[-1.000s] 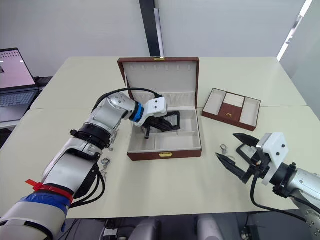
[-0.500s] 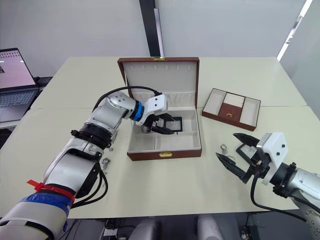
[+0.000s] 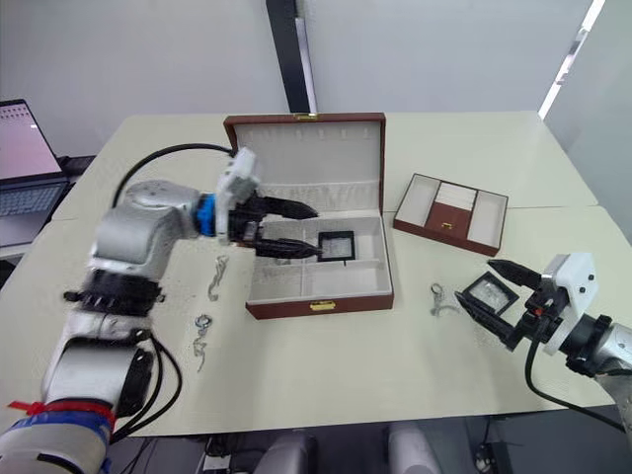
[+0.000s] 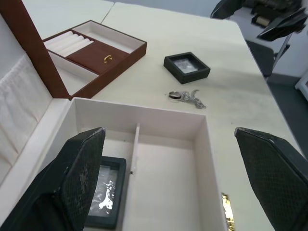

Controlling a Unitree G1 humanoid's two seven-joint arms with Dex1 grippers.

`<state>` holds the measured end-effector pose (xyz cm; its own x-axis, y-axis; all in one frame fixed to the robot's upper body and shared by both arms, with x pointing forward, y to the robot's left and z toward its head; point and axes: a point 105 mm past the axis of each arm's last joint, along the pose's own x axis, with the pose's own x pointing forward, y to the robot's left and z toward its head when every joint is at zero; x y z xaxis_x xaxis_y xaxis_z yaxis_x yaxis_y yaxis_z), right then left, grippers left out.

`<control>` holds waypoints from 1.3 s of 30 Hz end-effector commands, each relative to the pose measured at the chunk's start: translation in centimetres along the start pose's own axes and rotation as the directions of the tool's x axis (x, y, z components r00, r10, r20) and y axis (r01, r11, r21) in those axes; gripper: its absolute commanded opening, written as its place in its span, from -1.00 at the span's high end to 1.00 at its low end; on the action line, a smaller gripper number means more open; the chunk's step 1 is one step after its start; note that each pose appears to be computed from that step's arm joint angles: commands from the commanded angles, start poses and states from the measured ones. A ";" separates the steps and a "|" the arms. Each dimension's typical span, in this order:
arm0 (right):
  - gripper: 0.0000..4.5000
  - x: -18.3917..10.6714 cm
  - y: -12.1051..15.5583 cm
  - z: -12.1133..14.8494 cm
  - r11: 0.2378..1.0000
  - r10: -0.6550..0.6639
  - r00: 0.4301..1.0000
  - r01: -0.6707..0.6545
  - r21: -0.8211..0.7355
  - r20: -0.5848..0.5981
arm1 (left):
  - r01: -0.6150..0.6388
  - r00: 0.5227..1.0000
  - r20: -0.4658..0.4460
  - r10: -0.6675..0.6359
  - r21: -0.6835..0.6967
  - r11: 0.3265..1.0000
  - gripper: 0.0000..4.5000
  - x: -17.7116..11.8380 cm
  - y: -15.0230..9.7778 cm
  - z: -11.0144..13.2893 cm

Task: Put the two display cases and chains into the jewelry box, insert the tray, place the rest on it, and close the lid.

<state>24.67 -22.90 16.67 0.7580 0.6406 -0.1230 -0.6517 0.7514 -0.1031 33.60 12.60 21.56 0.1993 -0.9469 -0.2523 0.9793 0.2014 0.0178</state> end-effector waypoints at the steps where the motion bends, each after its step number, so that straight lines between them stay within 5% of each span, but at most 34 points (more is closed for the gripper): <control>1: -1.00 -0.9 -2.4 -0.1 0.999 -0.046 0.999 0.046 -0.025 0.008 | -0.112 0.990 0.077 0.114 -0.033 0.993 -0.99 -2.9 -0.8 1.3; 9: -1.00 -1.5 -6.4 -1.7 0.993 -0.121 0.993 0.121 -0.007 -0.008 | -0.479 0.874 0.002 0.486 -0.163 0.863 -0.99 -10.4 -1.6 -3.1; 13: -1.00 -1.5 -7.7 -2.5 0.989 -0.149 0.989 0.149 0.005 -0.017 | -0.637 0.765 -0.019 0.644 -0.172 0.751 -0.99 -13.5 -1.4 -4.9; 18: -1.00 -1.5 -9.9 -3.9 0.967 -0.254 0.967 0.254 0.028 -0.008 | -0.862 0.498 -0.075 0.864 -0.150 0.484 -0.99 -19.3 -1.5 -9.0; 27: -1.00 -2.7 -12.7 -4.7 0.910 -0.415 0.909 0.415 0.005 0.017 | -0.981 0.172 -0.096 0.980 -0.110 0.162 -0.99 -24.0 -1.8 -13.2; 35: -1.00 -3.3 -14.2 -5.6 0.856 -0.517 0.856 0.517 -0.009 0.029 | -0.995 0.031 -0.091 0.995 -0.101 0.022 -0.99 -25.5 -2.0 -15.0; 39: -1.00 -3.4 -14.5 -5.7 0.844 -0.536 0.843 0.537 -0.013 0.034 | -0.995 0.005 -0.098 0.995 -0.099 -0.004 -0.99 -25.8 -2.1 -15.7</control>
<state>31.27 -36.38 11.46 0.9840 0.1625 -0.0729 -0.1716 0.9747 -0.1435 26.18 40.02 11.92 0.9736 0.1969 -0.1158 -0.1814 0.9745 0.1319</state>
